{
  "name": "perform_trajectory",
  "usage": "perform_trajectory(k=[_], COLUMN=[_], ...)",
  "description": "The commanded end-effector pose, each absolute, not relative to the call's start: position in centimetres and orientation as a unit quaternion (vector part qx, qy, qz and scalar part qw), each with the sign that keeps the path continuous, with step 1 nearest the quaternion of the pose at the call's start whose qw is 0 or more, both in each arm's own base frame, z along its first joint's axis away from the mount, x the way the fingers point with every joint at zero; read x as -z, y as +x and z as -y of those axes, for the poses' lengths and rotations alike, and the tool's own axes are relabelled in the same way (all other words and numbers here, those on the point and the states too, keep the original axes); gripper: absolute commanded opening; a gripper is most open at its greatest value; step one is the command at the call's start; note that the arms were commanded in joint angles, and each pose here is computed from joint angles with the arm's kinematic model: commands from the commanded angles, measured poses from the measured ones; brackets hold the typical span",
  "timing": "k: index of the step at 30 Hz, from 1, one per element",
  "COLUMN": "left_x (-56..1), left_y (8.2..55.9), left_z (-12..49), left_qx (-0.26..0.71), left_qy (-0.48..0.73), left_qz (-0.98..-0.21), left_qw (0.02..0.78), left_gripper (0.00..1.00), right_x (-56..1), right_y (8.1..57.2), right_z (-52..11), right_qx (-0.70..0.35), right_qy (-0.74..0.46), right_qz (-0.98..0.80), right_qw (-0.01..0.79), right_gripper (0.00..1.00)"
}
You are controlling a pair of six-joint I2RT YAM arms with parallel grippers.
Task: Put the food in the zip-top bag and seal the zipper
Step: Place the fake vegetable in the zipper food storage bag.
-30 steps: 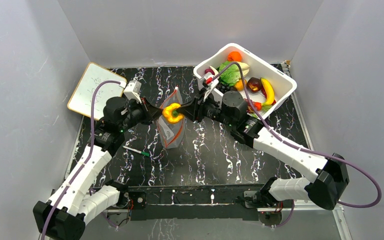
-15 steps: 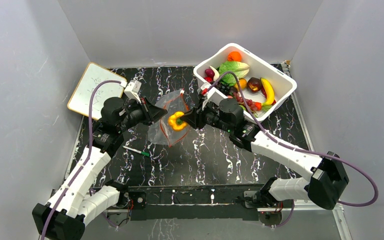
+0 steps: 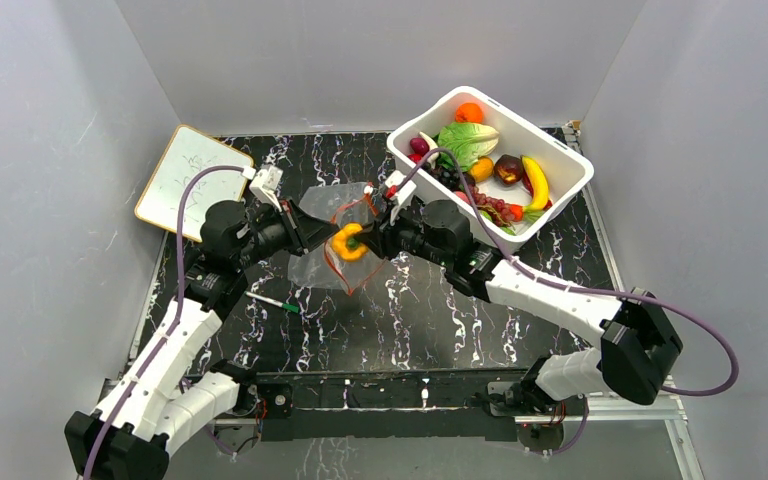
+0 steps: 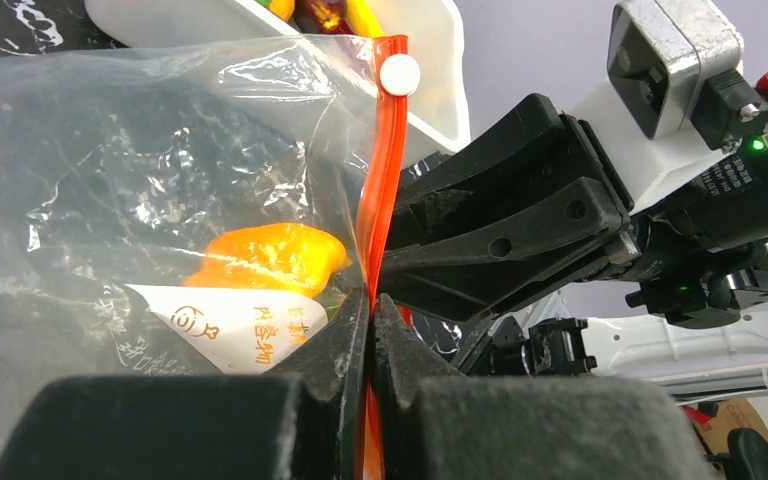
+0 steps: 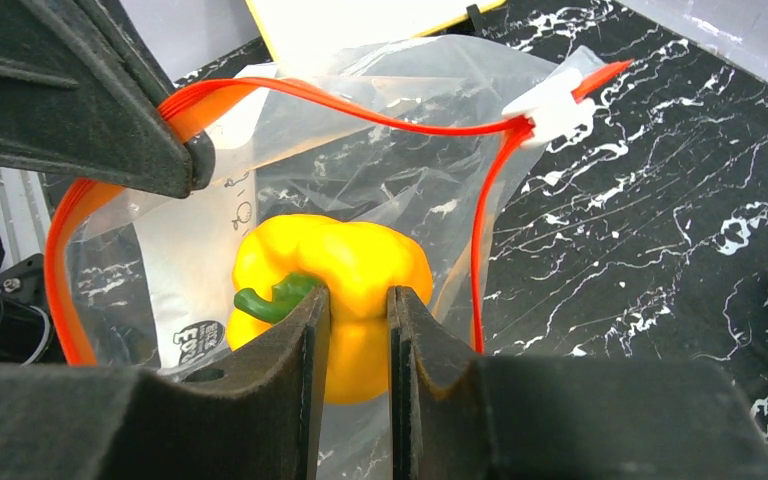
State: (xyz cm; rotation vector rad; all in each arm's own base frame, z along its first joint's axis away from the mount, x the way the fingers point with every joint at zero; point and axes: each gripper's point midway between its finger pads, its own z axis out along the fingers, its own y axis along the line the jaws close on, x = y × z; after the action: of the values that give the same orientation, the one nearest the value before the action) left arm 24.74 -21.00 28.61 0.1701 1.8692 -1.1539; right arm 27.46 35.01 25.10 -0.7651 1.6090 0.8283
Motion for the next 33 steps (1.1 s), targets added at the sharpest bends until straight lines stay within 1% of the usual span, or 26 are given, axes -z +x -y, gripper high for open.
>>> perform_trajectory(k=[1, 3, 6, 7, 9, 14, 17, 22, 28, 33], left_x=[-28.2, -27.7, -27.1, -27.0, -26.9, -26.8, -26.6, -26.8, -29.0, -29.9], left_y=[24.4, 24.7, 25.4, 25.6, 25.9, 26.6, 27.7, 29.9, 31.6, 31.6], left_z=[20.5, 20.2, 19.7, 19.6, 19.6, 19.4, 18.8, 18.2, 19.5, 20.1], left_qx=[0.448, 0.432, 0.404, 0.397, 0.386, 0.366, 0.344, 0.301, 0.297, 0.294], left_qy=[0.089, 0.095, 0.107, 0.112, 0.125, 0.138, 0.134, 0.143, 0.199, 0.240], left_qz=[-0.755, -0.758, -0.765, -0.768, -0.770, -0.771, -0.769, -0.762, -0.733, -0.712], left_qw=[0.471, 0.479, 0.490, 0.491, 0.493, 0.503, 0.522, 0.556, 0.579, 0.590], left_gripper=[0.00, 0.00, 0.00, 0.00, 0.00, 0.00, 0.00, 0.00, 0.00, 0.00], right_x=[-27.0, -27.2, -27.6, -27.7, -28.0, -28.9, -30.3, -33.0, -37.4, -38.3], right_y=[28.5, 28.0, 27.3, 27.0, 26.5, 26.2, 26.3, 26.8, 31.5, 37.2], right_z=[-35.5, -35.8, -36.0, -36.0, -36.0, -35.6, -35.5, -34.6, -31.2, -27.2], right_qx=[-0.345, -0.359, -0.375, -0.380, -0.392, -0.407, -0.399, -0.380, -0.348, -0.297], right_qy=[-0.301, -0.303, -0.297, -0.295, -0.290, -0.242, -0.238, -0.252, -0.223, -0.187], right_qz=[-0.673, -0.676, -0.689, -0.692, -0.697, -0.727, -0.740, -0.732, -0.723, -0.738], right_qw=[0.581, 0.568, 0.545, 0.538, 0.526, 0.497, 0.486, 0.506, 0.553, 0.577], right_gripper=[0.15, 0.24, 0.39, 0.43, 0.47, 0.52, 0.56, 0.57, 0.58, 0.59])
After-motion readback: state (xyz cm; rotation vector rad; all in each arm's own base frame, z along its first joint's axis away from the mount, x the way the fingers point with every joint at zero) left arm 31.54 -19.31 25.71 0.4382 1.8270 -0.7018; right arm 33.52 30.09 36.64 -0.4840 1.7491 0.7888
